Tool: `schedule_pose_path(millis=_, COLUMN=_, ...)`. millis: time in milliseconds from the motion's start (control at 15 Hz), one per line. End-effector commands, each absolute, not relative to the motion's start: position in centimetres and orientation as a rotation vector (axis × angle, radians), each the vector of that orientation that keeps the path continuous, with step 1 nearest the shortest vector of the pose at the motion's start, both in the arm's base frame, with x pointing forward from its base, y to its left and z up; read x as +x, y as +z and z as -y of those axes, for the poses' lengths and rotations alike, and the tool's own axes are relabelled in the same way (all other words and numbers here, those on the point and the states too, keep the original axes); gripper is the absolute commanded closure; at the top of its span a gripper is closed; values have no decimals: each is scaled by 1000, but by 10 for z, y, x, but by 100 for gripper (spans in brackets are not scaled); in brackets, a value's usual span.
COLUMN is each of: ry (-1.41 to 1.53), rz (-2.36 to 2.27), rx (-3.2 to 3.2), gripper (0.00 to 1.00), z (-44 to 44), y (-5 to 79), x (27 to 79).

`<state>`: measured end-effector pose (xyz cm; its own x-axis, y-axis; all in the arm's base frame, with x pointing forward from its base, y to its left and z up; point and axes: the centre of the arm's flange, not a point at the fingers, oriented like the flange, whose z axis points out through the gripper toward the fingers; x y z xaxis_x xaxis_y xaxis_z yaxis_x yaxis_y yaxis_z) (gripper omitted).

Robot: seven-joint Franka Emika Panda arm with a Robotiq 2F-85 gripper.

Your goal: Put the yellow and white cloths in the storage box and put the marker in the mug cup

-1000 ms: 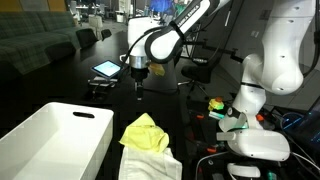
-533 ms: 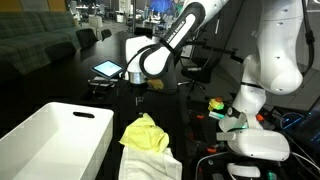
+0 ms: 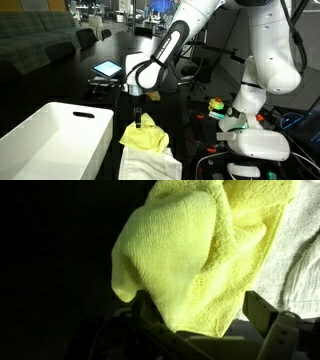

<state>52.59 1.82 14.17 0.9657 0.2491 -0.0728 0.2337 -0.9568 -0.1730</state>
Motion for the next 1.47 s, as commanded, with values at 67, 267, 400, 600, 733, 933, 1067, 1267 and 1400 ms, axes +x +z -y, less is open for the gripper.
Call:
schedule_pose_path(millis=67, ry=94, rz=358, rx=-2945, gripper=0, z=-17, y=115, x=544)
schedule_pose_path(millis=267, ry=103, rz=327, rx=-2951, gripper=0, z=-15, y=99, x=548)
schedule_pose_path(millis=400, ry=90, rz=317, rx=-2951, gripper=0, z=-13, y=90, x=551)
schedule_pose_path(millis=600, ry=73, rz=312, rx=-2961, gripper=0, z=-9, y=77, x=557)
schedule_pose_path(millis=733, ry=87, rz=309, rx=-2965, gripper=0, z=-7, y=71, x=557)
schedule_pose_path(millis=933, ry=110, rz=329, rx=-2960, gripper=19, z=-2, y=68, x=554)
schedule_pose_path(millis=1067, ry=116, rz=357, rx=-2958, gripper=32, z=1, y=69, x=554)
schedule_pose_path(millis=1267, ry=116, rz=410, rx=-2957, gripper=55, z=4, y=76, x=554)
schedule_pose_path(millis=1400, ry=112, rz=443, rx=-2961, gripper=70, z=5, y=81, x=554)
